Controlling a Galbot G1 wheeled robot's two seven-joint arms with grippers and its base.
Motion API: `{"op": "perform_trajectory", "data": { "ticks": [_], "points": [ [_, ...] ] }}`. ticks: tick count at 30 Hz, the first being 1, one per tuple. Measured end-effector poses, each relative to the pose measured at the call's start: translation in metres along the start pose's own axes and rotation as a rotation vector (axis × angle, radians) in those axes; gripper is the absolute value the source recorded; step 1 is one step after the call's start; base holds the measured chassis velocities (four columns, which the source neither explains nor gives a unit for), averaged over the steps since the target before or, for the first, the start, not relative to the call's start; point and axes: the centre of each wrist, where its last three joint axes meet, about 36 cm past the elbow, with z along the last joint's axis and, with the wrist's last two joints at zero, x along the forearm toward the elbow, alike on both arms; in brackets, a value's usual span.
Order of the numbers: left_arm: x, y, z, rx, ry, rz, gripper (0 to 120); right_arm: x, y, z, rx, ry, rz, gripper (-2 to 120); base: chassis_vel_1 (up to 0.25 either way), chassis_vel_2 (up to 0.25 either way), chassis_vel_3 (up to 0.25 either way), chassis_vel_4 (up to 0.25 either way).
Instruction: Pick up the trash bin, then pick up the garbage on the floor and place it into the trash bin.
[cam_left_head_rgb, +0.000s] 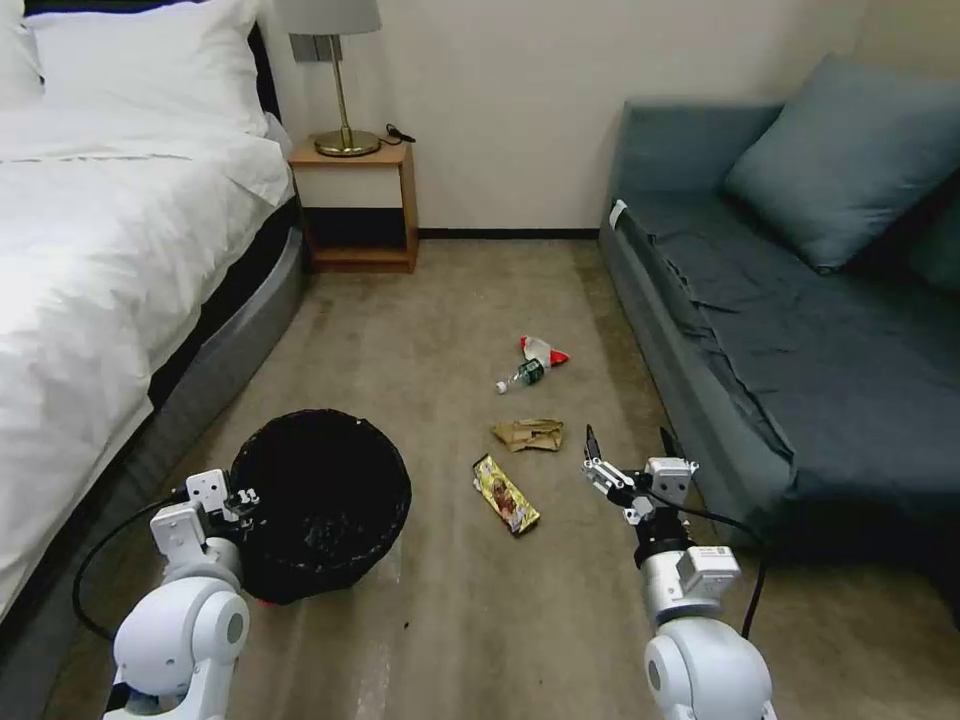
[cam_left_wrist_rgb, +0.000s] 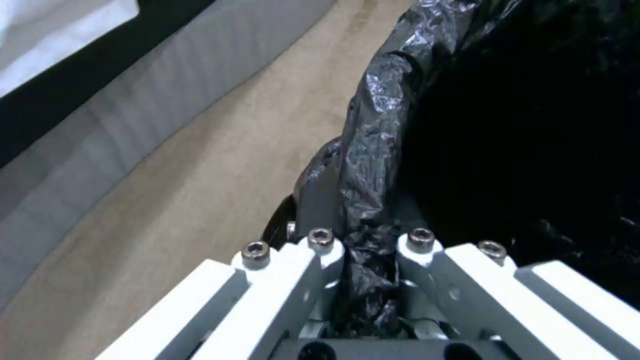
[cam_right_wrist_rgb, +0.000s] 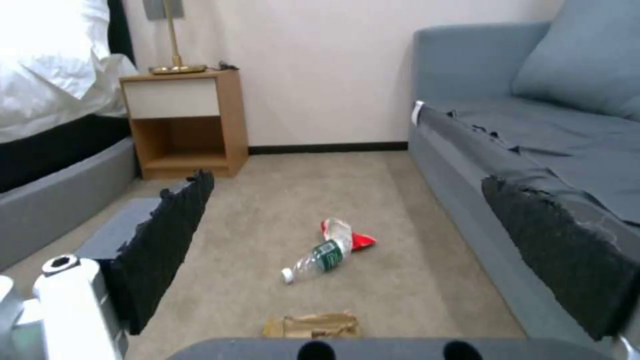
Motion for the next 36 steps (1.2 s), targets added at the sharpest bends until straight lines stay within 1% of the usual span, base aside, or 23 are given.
{"op": "perform_trajectory", "data": {
  "ticks": [21, 29, 31, 33, 34, 36],
  "points": [
    [-0.006, -0.001, 0.003, 0.002, 0.004, -0.001, 4, -0.007, -0.001, 0.008, 0.013, 0.015, -0.005, 100, -0.162, 0.163, 0.161, -0.158],
    [-0.009, 0.001, 0.004, 0.004, 0.006, -0.008, 4, -0.023, -0.002, 0.025, 0.024, 0.044, -0.031, 100, -0.134, 0.131, 0.139, -0.122],
    [-0.010, 0.003, 0.005, 0.005, 0.007, -0.012, 4, -0.029, -0.004, 0.035, 0.043, 0.075, -0.056, 100, -0.013, 0.009, 0.019, -0.031],
    [-0.010, 0.003, 0.005, 0.005, 0.008, -0.014, 4, -0.032, -0.004, 0.039, 0.046, 0.100, -0.071, 100, 0.000, 0.000, 0.000, 0.000],
    [-0.010, 0.005, 0.006, 0.006, 0.009, -0.017, 4, -0.035, -0.002, 0.045, 0.030, 0.151, -0.102, 100, 0.000, 0.000, 0.000, 0.000],
    [-0.011, 0.006, 0.008, 0.008, 0.012, -0.023, 4, -0.038, 0.003, 0.056, -0.040, 0.266, -0.169, 100, 0.000, 0.000, 0.000, 0.000]
  ]
}}
